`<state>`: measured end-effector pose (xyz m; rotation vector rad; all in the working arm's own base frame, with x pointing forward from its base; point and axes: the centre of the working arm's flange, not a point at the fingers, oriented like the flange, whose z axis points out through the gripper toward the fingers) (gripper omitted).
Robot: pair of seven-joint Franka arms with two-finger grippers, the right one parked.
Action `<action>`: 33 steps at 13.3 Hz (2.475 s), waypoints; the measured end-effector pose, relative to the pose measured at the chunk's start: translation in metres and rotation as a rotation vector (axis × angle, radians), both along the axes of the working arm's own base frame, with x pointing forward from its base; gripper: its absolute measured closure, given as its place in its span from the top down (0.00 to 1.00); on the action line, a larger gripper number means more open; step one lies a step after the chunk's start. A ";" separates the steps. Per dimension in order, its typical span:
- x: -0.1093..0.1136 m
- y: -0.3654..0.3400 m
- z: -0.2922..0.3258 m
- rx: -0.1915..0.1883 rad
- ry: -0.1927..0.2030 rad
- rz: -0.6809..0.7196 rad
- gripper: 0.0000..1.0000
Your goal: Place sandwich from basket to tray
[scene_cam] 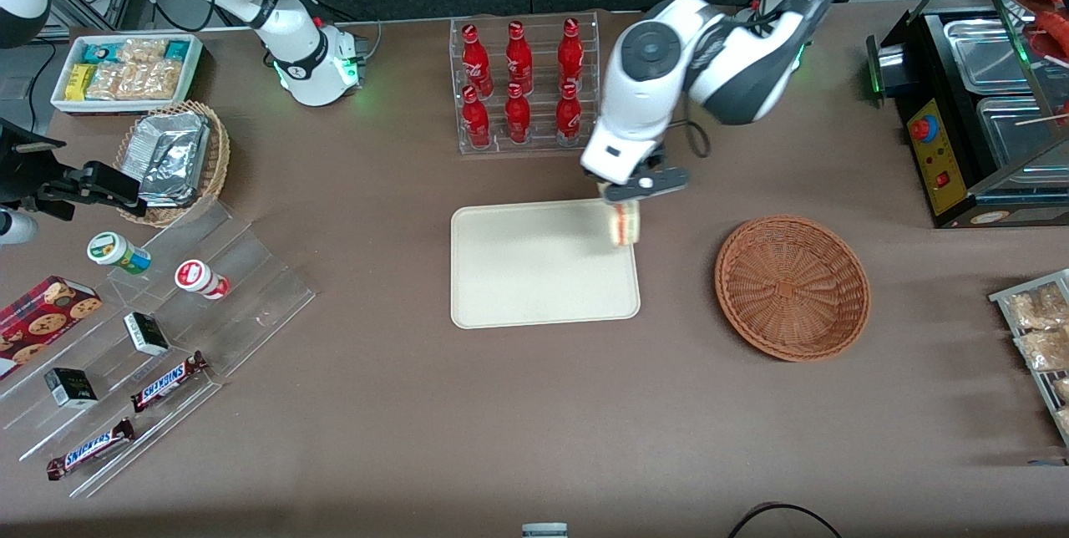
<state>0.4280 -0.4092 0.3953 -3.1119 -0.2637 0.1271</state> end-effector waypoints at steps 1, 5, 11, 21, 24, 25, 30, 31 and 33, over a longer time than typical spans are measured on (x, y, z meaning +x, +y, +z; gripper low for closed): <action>-0.002 -0.015 -0.010 0.000 0.008 -0.029 0.15; -0.010 -0.072 -0.058 0.038 0.004 -0.097 0.15; -0.010 -0.117 -0.133 0.055 -0.043 -0.106 0.15; 0.007 -0.112 -0.150 0.054 -0.089 -0.084 0.15; 0.007 -0.114 -0.149 0.047 -0.092 -0.084 0.32; 0.008 -0.115 -0.149 0.046 -0.093 -0.083 0.41; 0.018 -0.113 -0.131 0.070 -0.084 -0.044 0.94; 0.020 -0.112 -0.118 0.068 -0.071 -0.019 1.00; 0.026 -0.106 -0.074 0.061 -0.065 0.033 1.00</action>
